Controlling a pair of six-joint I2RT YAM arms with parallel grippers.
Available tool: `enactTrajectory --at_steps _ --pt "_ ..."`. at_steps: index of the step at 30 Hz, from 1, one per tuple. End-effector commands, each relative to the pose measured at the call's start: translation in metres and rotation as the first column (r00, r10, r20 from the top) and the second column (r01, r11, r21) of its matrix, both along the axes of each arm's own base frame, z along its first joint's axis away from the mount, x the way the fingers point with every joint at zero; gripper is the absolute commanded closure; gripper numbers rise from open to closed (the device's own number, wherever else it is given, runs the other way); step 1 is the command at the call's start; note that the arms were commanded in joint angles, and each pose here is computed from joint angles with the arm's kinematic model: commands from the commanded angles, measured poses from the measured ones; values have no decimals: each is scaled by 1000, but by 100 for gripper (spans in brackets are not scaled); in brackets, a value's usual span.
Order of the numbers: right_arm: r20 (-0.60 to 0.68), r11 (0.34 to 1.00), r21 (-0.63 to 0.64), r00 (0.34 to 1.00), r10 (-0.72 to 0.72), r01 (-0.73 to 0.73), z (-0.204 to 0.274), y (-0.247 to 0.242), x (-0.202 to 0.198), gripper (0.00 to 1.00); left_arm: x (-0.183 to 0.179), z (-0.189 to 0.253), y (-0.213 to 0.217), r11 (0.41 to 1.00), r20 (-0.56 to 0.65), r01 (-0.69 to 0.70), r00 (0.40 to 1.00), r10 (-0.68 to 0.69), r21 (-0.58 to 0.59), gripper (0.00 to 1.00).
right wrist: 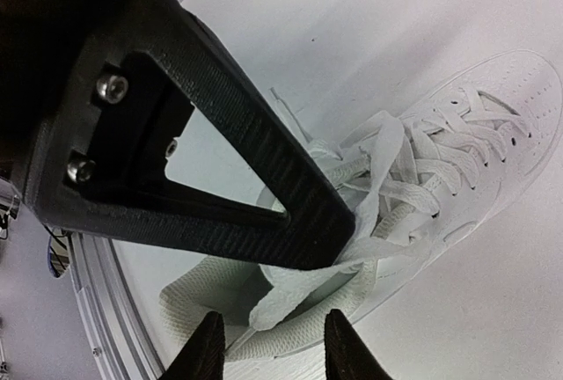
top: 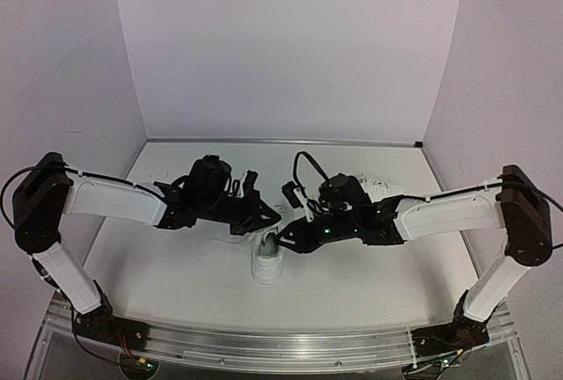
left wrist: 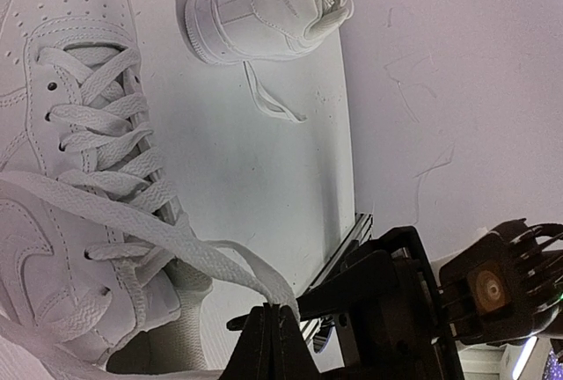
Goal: Tie the shoes
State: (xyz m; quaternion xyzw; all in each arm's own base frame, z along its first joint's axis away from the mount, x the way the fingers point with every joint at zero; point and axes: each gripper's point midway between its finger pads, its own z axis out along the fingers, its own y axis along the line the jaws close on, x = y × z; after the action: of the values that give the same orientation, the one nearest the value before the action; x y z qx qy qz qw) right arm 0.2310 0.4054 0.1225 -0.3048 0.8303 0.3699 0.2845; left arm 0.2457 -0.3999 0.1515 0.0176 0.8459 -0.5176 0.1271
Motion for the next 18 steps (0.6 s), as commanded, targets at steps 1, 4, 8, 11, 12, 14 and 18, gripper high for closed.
enactTrajectory --at_steps 1,4,8,11,12,14,18 --pt "32 998 69 999 8 -10 23 17 7 73 0 20 -2 999 41 2 999 0 -51 100" --pt "35 997 73 999 7 -10 25 19 9 80 0 21 -2 999 45 4 999 -1 -53 100" --pt "35 997 78 999 7 -9 27 21 10 92 1 22 -3 998 48 5 999 -3 -55 100" --pt "39 997 82 999 0 -3 30 19 9 100 0 23 -3 999 54 10 999 -7 -52 100" --pt "38 997 82 999 -5 1 31 17 9 100 1 22 -1 999 60 4 998 -1 -42 99" --pt "42 997 82 999 -18 15 33 12 8 100 4 22 6 1000 71 -19 997 21 -20 86" --pt "47 996 74 998 -48 45 37 0 6 100 15 29 32 994 128 -90 988 82 60 52"
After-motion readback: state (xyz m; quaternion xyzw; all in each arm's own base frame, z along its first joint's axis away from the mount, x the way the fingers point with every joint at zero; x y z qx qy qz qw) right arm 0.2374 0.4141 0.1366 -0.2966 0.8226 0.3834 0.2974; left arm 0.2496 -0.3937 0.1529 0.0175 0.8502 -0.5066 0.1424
